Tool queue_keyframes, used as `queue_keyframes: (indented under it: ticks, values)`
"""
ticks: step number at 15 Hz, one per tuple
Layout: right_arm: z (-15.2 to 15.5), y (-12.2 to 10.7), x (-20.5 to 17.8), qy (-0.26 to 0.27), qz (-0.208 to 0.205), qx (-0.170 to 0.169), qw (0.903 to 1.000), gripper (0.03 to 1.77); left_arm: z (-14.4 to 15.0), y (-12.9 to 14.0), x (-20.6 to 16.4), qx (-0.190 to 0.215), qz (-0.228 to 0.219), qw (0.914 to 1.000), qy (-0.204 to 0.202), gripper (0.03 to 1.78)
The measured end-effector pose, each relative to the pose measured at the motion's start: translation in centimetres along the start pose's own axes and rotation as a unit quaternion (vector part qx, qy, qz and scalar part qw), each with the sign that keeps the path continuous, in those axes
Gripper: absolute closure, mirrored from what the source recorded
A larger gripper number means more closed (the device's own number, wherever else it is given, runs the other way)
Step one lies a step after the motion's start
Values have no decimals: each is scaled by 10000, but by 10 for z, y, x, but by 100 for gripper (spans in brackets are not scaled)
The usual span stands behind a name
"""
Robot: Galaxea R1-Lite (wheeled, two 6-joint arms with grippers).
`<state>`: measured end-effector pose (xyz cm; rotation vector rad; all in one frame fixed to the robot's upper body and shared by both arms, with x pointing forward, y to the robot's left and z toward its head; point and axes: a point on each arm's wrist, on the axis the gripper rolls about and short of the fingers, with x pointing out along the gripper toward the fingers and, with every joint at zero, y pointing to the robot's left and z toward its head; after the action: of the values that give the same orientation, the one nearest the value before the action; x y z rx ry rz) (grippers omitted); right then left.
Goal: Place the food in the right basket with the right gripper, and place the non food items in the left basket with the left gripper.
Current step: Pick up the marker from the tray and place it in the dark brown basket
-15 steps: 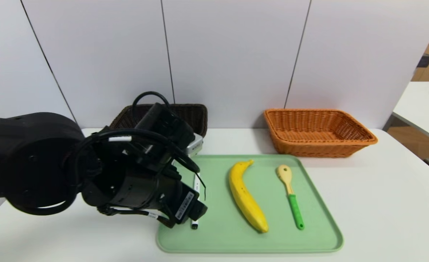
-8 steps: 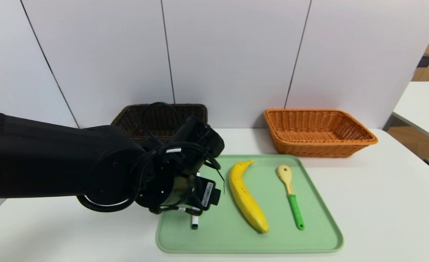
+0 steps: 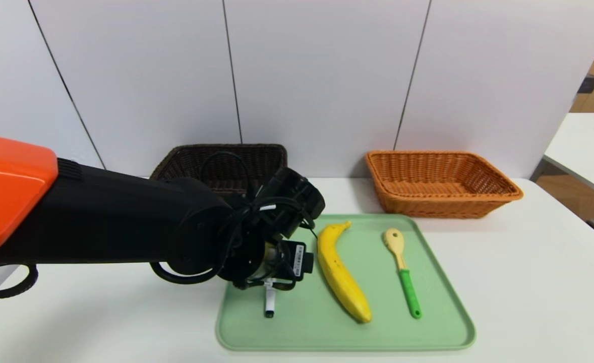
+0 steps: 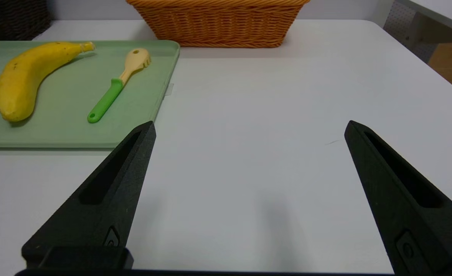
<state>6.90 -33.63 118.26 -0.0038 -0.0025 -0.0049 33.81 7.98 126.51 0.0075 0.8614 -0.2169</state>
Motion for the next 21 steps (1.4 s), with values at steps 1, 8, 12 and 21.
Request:
queue_keyframes:
  ticks: [1,8,12,21]
  values:
    - [0,0,0,0,0,-2,10000,10,0,2,2,0,34,10000,20,12]
    - [0,0,0,2,-2,0,10000,10,-4,5,17,37,175,9996,211,12]
    - [0,0,0,0,0,-2,10000,10,-5,5,19,42,173,9995,249,12]
    - [0,0,0,0,2,-2,10000,10,-9,6,22,100,251,9988,408,12]
